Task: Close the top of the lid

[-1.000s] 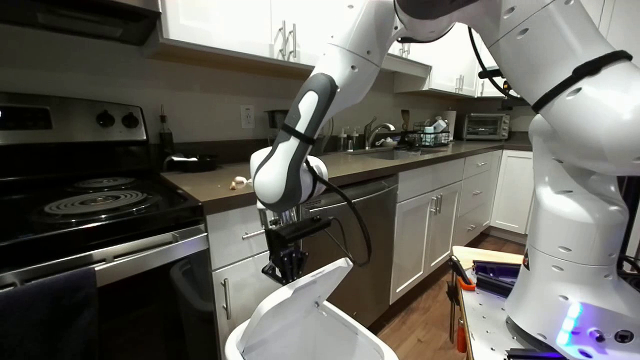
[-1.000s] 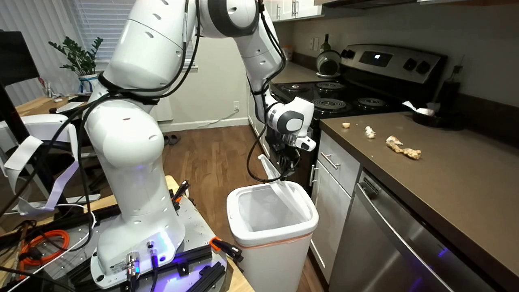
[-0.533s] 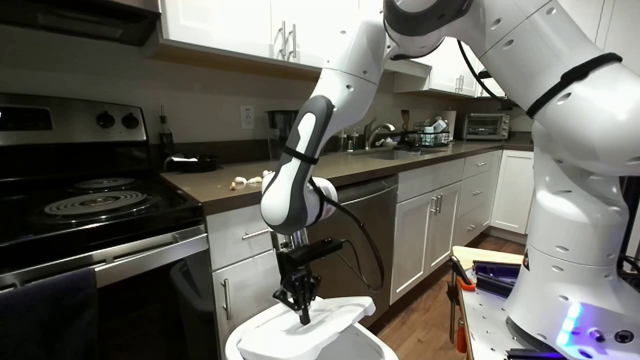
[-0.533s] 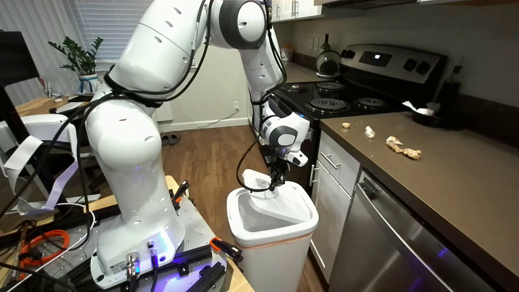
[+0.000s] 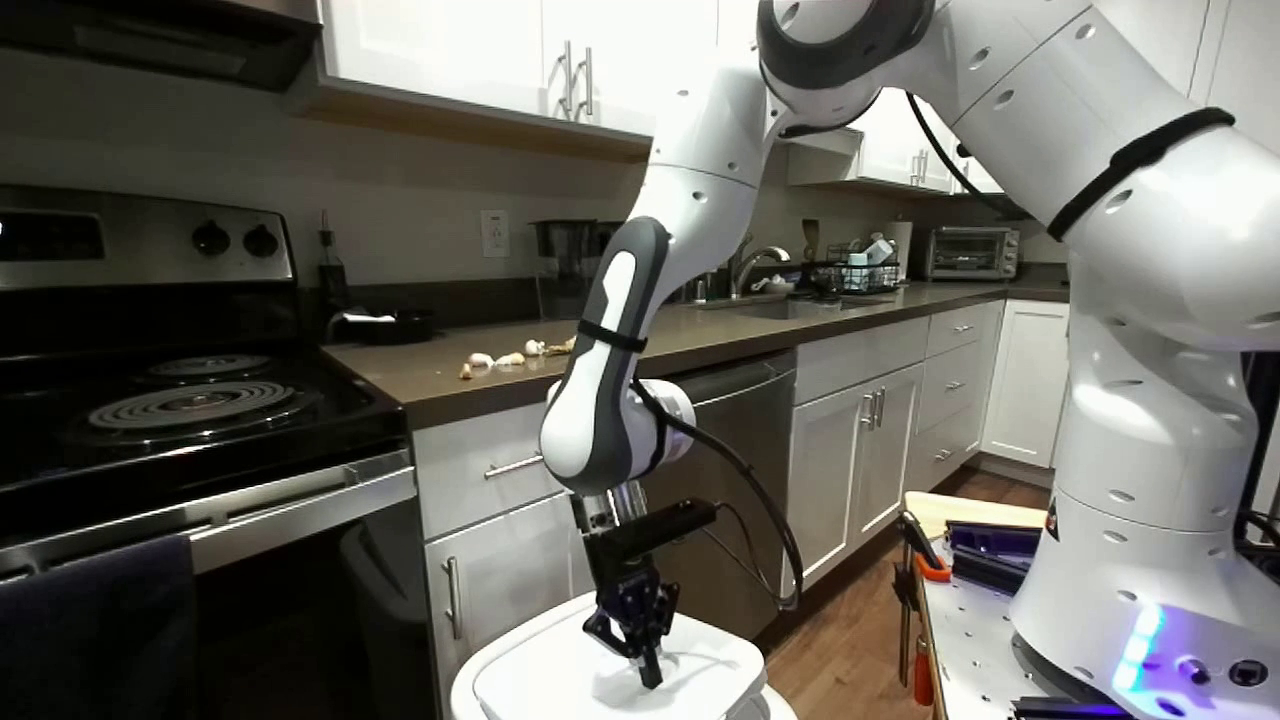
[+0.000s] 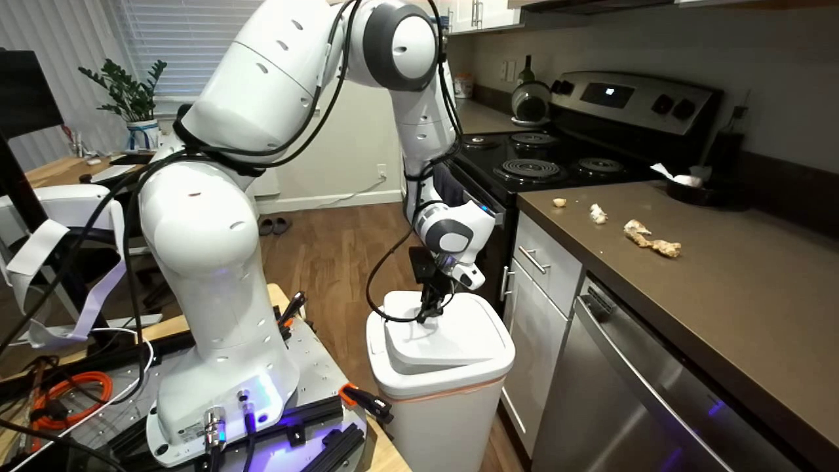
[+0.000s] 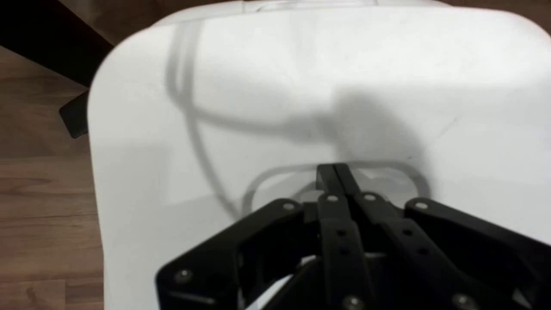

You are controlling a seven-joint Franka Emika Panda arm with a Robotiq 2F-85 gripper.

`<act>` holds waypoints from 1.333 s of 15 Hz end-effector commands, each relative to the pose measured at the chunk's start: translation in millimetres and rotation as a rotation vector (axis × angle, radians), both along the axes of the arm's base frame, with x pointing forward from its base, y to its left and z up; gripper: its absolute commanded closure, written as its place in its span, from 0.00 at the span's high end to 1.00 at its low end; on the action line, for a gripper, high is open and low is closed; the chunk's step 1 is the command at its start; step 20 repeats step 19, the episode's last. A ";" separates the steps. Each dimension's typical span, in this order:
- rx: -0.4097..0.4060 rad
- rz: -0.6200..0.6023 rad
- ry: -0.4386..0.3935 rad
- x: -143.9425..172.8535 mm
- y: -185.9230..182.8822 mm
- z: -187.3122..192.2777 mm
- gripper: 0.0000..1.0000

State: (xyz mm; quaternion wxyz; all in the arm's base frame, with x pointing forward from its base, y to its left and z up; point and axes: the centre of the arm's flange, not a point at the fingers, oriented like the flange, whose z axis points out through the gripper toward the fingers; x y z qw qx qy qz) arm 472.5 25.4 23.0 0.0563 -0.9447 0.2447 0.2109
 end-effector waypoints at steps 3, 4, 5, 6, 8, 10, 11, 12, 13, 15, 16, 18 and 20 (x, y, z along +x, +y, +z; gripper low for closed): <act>-0.072 -0.059 -0.021 -8.7 -16.7 -51.4 0.05; -0.095 -0.068 -0.042 -6.3 -20.3 -52.3 0.05; -0.115 -0.070 -0.059 -3.5 -24.5 -54.1 0.05; -0.129 -0.066 -0.065 -1.9 -25.1 -50.5 0.05; -0.146 -0.061 -0.064 1.5 -23.2 -40.8 0.05; -0.167 -0.046 -0.072 4.1 -21.9 -27.0 0.05; -0.180 -0.034 -0.075 5.4 -21.2 -15.1 0.05; -0.178 -0.028 -0.075 6.5 -20.4 -1.6 0.06; -0.163 -0.023 -0.078 7.8 -20.1 8.4 0.05; -0.132 -0.011 -0.092 10.6 -14.1 32.8 0.05; -0.114 -0.009 -0.093 12.0 -9.8 43.3 0.05; -0.099 0.005 -0.095 13.0 -1.4 63.1 0.05; -0.092 0.007 -0.096 13.5 2.7 72.4 0.05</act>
